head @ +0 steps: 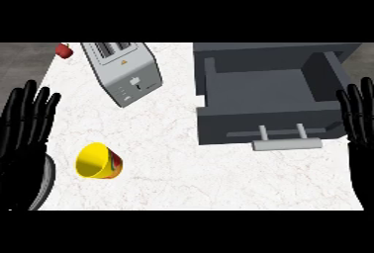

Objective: Pick up the cup, place it into the drawer and close the drawer

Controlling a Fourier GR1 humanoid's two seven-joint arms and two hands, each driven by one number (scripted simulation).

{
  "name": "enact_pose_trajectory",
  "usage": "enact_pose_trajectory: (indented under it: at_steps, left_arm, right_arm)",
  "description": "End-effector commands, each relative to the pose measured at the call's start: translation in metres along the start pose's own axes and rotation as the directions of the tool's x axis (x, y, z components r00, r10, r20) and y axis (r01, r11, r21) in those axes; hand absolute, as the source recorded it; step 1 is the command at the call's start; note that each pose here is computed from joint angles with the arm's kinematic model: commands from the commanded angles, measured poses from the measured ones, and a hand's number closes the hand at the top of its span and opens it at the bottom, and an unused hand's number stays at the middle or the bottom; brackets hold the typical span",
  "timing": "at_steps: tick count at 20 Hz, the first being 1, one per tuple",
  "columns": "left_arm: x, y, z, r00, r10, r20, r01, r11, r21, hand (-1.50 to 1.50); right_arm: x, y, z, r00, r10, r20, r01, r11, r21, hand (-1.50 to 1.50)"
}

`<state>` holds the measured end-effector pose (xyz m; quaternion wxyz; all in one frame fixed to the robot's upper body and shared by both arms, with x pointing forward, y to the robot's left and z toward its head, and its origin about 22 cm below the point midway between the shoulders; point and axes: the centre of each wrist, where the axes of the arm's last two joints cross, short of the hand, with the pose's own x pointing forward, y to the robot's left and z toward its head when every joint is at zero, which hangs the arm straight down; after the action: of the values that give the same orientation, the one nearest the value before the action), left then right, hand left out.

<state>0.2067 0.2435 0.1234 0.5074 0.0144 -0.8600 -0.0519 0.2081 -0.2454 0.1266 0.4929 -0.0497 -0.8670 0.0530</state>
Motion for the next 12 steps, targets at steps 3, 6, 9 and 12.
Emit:
enact_pose_trajectory:
  at_steps: [3, 6, 9, 12]
  left_arm:
    - [0.013, 0.016, -0.001, 0.998, 0.051, 0.033, -0.046, 0.991, -0.126, -1.50]
    - [0.020, 0.051, 0.014, 0.993, 0.107, 0.051, -0.092, 0.968, -0.232, -1.50]
    - [-0.013, 0.040, 0.016, 0.939, 0.290, -0.183, -0.302, 0.953, -0.039, -1.50]
    - [-0.021, 0.061, 0.031, 0.937, 0.296, -0.186, -0.305, 0.952, -0.025, -1.50]
  right_arm:
    - [0.003, -0.010, 0.003, 0.999, -0.036, 0.014, 0.037, 0.999, -0.019, -1.50]
    - [-0.001, 0.024, 0.011, 0.996, -0.082, 0.035, 0.082, 0.997, 0.018, -1.50]
    - [-0.013, 0.002, -0.004, 0.990, -0.057, -0.130, 0.077, 0.986, 0.149, -1.50]
    - [-0.014, 0.019, -0.009, 0.988, -0.066, -0.137, 0.088, 0.982, 0.167, -1.50]
